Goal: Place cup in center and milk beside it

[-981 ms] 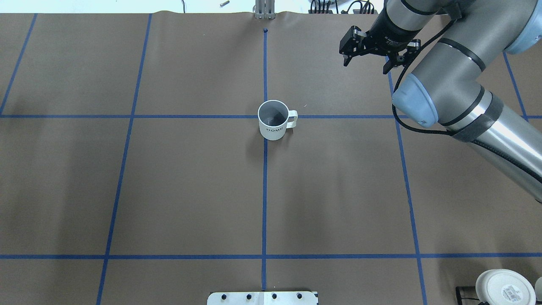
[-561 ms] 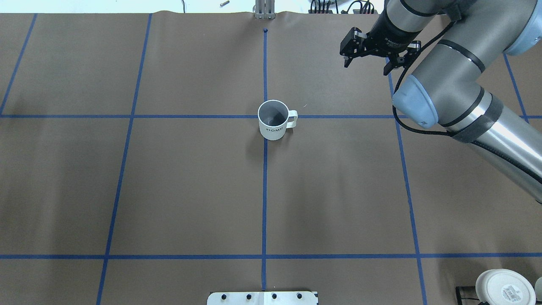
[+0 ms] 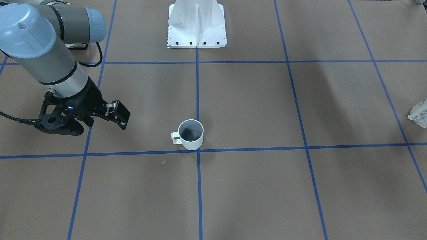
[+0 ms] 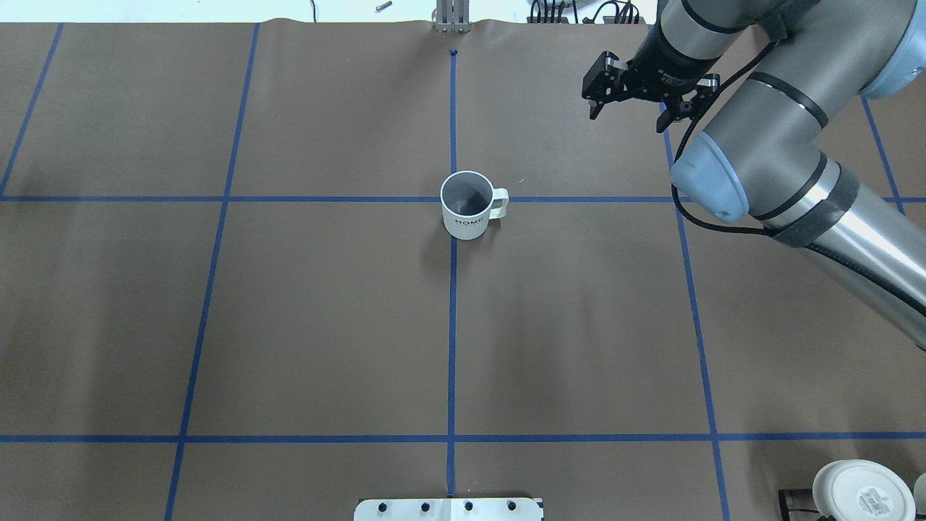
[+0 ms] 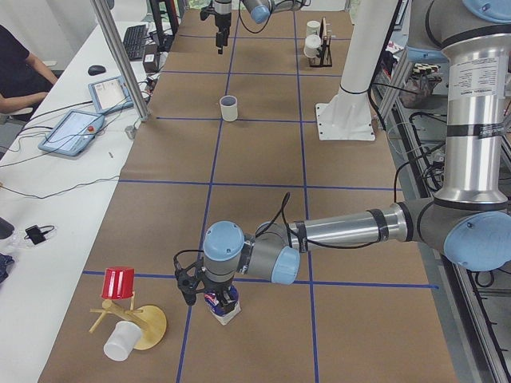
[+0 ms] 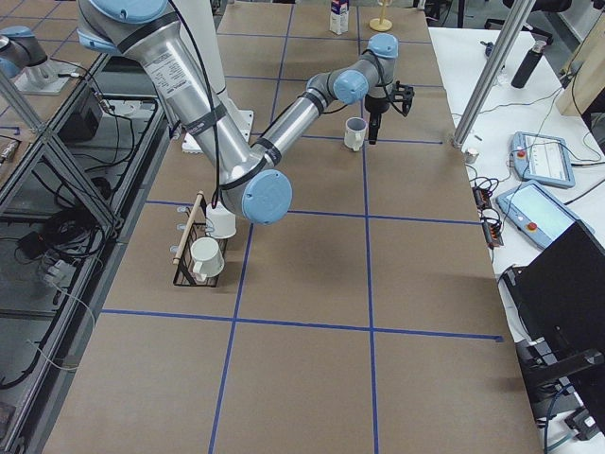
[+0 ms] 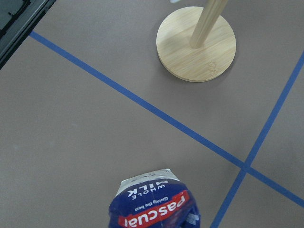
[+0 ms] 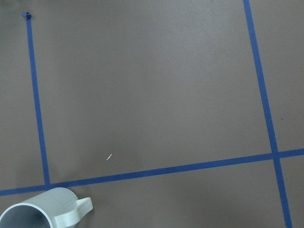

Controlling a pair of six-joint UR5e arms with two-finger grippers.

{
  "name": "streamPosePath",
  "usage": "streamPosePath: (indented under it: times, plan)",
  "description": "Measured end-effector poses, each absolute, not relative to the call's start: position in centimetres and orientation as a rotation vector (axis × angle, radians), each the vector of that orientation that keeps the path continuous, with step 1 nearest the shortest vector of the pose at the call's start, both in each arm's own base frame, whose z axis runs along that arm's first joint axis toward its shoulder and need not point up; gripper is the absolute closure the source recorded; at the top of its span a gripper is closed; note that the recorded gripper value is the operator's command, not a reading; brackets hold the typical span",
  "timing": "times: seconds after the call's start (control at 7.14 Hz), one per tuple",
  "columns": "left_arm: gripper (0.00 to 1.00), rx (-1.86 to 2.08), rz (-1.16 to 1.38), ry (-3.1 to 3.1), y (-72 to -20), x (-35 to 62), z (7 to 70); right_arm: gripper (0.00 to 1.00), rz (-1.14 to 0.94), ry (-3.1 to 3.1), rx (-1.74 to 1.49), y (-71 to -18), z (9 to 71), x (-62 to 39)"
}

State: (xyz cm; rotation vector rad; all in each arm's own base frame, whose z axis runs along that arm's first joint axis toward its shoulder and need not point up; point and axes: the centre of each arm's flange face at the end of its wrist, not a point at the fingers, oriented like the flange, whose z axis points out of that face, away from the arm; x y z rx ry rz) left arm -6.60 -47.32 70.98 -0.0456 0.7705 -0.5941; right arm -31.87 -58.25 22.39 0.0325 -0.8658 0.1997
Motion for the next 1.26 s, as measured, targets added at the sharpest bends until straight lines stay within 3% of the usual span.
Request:
streamPosePath:
  times: [0.14,0.28,0.42,0.56,0.7,1.26]
  plan:
    - [0.02,-0.060,-0.584,0.767,-46.8,-6.1,71.6,0.00,0.199,-0.865,0.033,-58.2,22.4,-31.9]
    - [0.13,-0.069,-0.576,0.764,-46.1,-5.9,72.2,0.00,0.201,-0.865,0.034,-58.2,22.3,-31.9]
    - [0.40,-0.075,-0.572,0.761,-45.7,-5.8,72.6,0.00,0.205,-0.864,0.035,-58.1,22.3,-32.0]
    - [0.83,-0.077,-0.573,0.760,-45.5,-5.8,72.8,0.00,0.205,-0.865,0.036,-58.0,22.2,-32.1]
    - [1.00,-0.076,-0.576,0.761,-45.6,-5.7,72.6,0.00,0.204,-0.866,0.036,-57.9,22.0,-32.3]
    - [1.00,-0.016,-0.550,0.777,-46.8,-5.9,69.1,0.00,0.202,-0.875,0.035,-57.3,21.6,-32.5]
